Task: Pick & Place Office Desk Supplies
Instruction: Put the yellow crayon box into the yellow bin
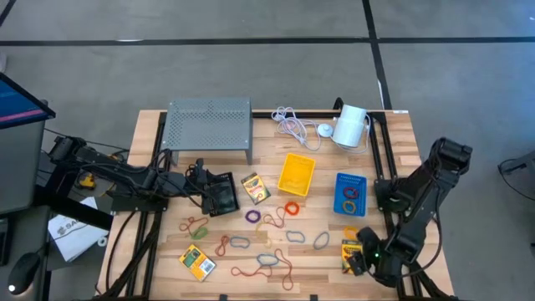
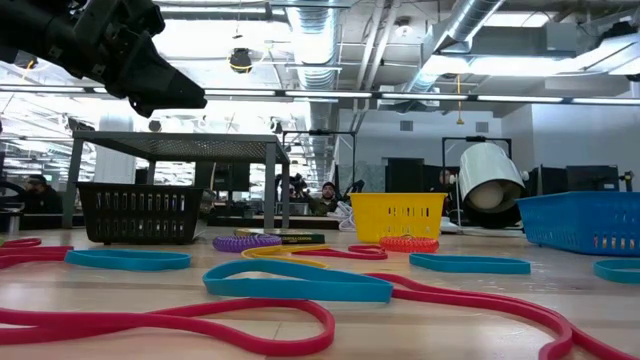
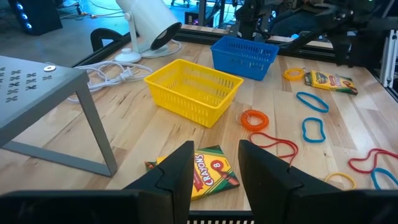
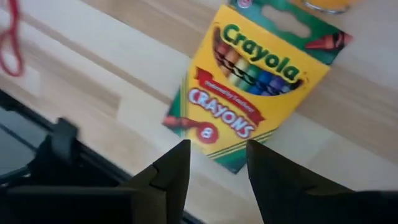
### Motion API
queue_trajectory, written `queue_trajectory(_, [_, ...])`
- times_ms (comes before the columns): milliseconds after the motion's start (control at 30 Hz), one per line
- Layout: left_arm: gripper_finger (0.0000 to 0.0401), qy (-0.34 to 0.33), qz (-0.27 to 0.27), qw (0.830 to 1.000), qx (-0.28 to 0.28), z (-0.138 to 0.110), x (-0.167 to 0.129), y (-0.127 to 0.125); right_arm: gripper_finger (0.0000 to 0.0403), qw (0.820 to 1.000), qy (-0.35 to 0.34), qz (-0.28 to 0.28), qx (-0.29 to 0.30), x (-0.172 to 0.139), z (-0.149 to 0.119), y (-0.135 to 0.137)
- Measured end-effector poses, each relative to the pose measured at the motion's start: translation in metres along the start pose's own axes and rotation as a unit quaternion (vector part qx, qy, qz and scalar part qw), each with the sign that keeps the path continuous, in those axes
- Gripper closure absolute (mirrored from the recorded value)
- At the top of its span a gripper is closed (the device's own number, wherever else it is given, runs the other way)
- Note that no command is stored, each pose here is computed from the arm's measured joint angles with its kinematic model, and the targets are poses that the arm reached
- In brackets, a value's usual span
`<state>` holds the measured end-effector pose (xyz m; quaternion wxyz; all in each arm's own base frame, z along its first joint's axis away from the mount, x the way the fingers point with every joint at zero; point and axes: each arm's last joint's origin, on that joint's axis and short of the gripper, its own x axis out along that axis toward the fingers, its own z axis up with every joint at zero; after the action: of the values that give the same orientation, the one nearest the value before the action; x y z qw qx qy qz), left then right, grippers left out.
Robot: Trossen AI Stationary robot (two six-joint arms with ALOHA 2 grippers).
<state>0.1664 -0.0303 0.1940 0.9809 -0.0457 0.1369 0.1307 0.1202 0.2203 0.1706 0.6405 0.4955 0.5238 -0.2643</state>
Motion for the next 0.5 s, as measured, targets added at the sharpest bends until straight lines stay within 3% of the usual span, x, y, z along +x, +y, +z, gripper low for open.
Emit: queue_trajectory(500, [0.0278, 0.0, 0.0, 1.0, 0.0, 0.0, 0.0, 0.0, 0.0212, 0.998, 0.0, -0.063, -0.022, 0.023, -0.005, -0.007])
